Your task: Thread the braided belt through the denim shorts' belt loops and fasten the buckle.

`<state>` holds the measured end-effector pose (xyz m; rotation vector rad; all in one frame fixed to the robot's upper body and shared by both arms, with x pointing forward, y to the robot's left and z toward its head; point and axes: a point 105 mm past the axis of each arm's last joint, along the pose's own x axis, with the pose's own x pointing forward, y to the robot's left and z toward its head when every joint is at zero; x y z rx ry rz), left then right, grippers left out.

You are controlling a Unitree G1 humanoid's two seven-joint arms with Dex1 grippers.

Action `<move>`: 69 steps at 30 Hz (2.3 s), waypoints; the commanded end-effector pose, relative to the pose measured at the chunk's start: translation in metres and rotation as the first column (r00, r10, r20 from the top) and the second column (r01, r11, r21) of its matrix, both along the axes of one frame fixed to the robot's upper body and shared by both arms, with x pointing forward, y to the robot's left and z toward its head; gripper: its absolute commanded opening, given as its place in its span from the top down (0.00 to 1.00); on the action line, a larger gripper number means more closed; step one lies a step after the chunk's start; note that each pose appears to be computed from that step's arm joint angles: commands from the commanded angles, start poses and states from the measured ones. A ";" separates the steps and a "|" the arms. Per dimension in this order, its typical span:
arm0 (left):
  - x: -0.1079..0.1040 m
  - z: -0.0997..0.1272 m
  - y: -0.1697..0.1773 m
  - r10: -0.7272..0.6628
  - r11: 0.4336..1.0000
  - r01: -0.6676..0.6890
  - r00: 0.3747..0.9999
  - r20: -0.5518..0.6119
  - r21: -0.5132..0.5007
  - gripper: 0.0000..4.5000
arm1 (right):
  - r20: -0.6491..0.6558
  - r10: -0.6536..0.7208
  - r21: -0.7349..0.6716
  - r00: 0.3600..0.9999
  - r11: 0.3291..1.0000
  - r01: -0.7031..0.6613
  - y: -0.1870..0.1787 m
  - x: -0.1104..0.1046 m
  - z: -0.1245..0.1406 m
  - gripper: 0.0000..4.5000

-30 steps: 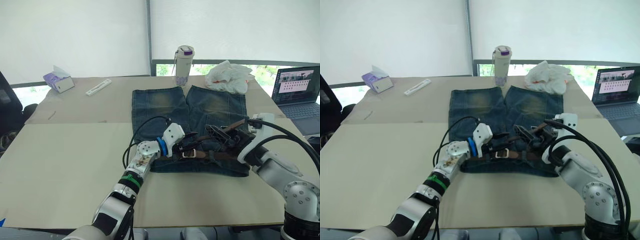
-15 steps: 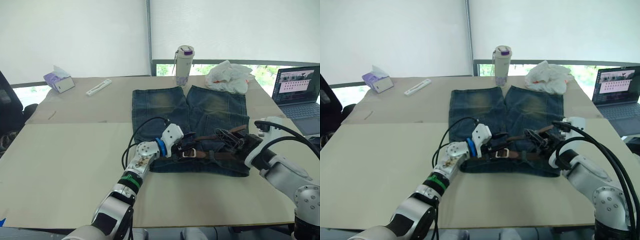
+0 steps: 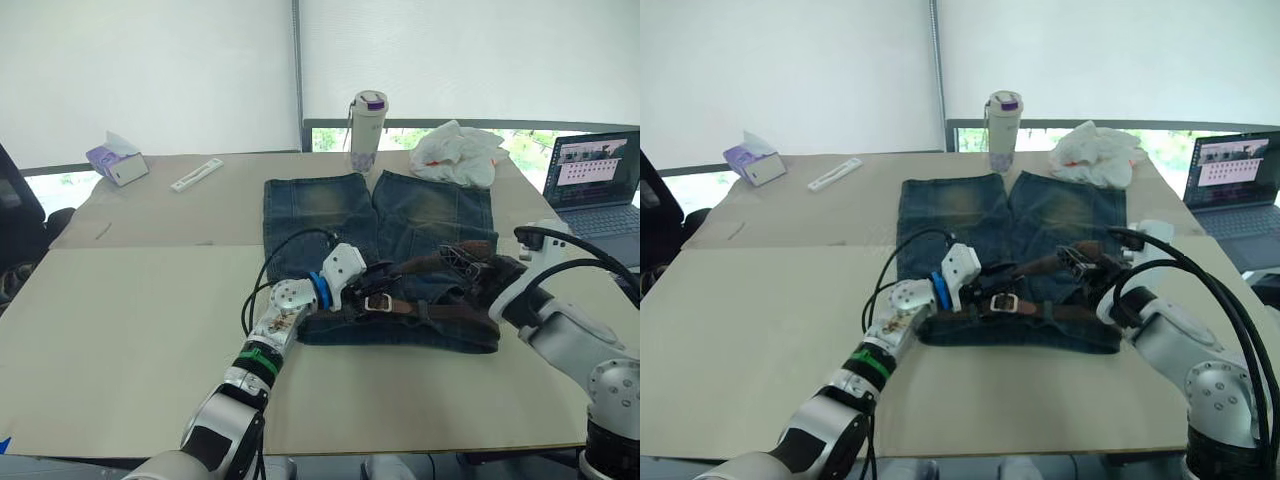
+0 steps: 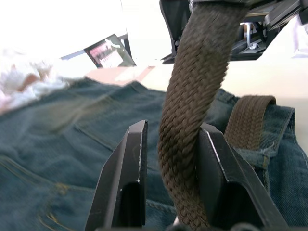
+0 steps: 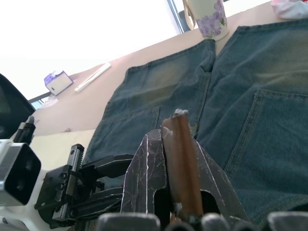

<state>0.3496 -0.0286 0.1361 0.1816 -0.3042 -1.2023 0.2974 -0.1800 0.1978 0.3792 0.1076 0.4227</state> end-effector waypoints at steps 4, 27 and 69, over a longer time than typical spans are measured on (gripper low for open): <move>-0.005 0.028 0.001 0.004 0.998 0.004 0.994 0.108 -0.069 0.69 | 0.060 0.037 0.074 0.998 0.996 -0.041 0.023 0.007 0.019 0.99; -0.004 0.046 0.000 0.253 0.966 -0.203 0.866 0.432 -0.159 0.62 | 0.035 0.034 0.143 0.999 0.989 -0.038 0.042 0.013 0.024 1.00; -0.004 0.046 0.002 0.250 0.965 -0.193 0.878 0.409 -0.176 0.61 | 0.022 0.042 0.162 0.999 0.986 -0.045 0.048 0.014 0.021 1.00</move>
